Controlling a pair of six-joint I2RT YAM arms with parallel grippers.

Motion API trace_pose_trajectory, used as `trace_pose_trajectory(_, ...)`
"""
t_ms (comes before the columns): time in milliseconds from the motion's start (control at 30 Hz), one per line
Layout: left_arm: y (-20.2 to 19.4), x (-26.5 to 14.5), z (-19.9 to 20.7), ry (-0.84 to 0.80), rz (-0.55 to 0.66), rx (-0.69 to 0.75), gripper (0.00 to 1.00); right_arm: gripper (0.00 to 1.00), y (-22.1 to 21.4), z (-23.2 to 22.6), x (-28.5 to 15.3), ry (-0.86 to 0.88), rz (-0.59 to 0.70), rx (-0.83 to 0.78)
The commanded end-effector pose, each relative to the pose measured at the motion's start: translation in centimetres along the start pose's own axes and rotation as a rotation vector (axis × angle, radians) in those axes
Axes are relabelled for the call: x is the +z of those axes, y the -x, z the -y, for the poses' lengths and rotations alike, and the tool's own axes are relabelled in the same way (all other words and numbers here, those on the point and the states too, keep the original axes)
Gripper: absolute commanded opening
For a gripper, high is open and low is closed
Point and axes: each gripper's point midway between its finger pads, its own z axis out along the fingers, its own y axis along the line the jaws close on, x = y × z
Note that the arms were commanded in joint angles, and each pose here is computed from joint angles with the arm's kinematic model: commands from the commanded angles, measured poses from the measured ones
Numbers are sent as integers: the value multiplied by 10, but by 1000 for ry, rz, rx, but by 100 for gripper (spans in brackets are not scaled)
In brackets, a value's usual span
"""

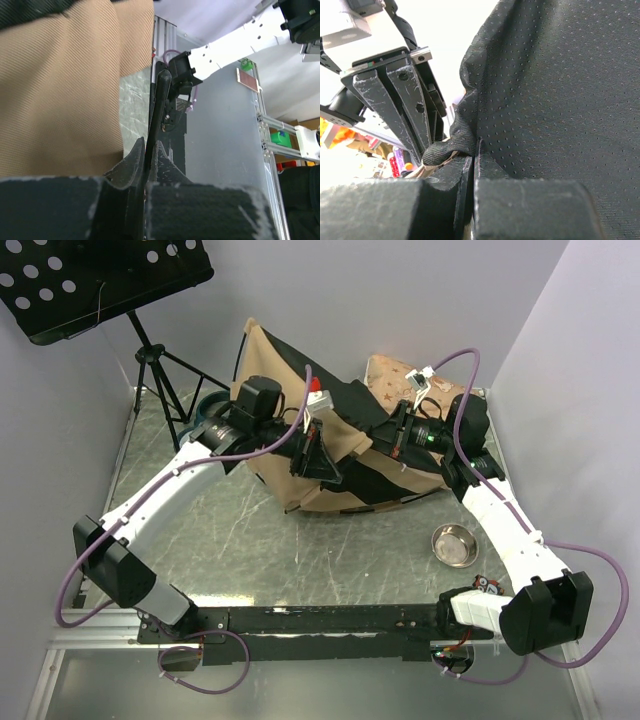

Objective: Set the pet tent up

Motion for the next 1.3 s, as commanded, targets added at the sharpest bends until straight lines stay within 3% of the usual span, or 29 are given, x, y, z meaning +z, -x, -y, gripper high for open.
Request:
trace_pose_trajectory(0,6,-1,-22,98,8,-91,1,0,-1,-21,-4,49,0,-56)
trace_pose_trajectory(633,-16,-6,-42,138,-16,-162,1,0,2,-31,-4,105,-1,-25)
trace_pose_trajectory(1267,34,-10,-20,82,78,-108,1,0,-21,-23,4,47,-83,-143)
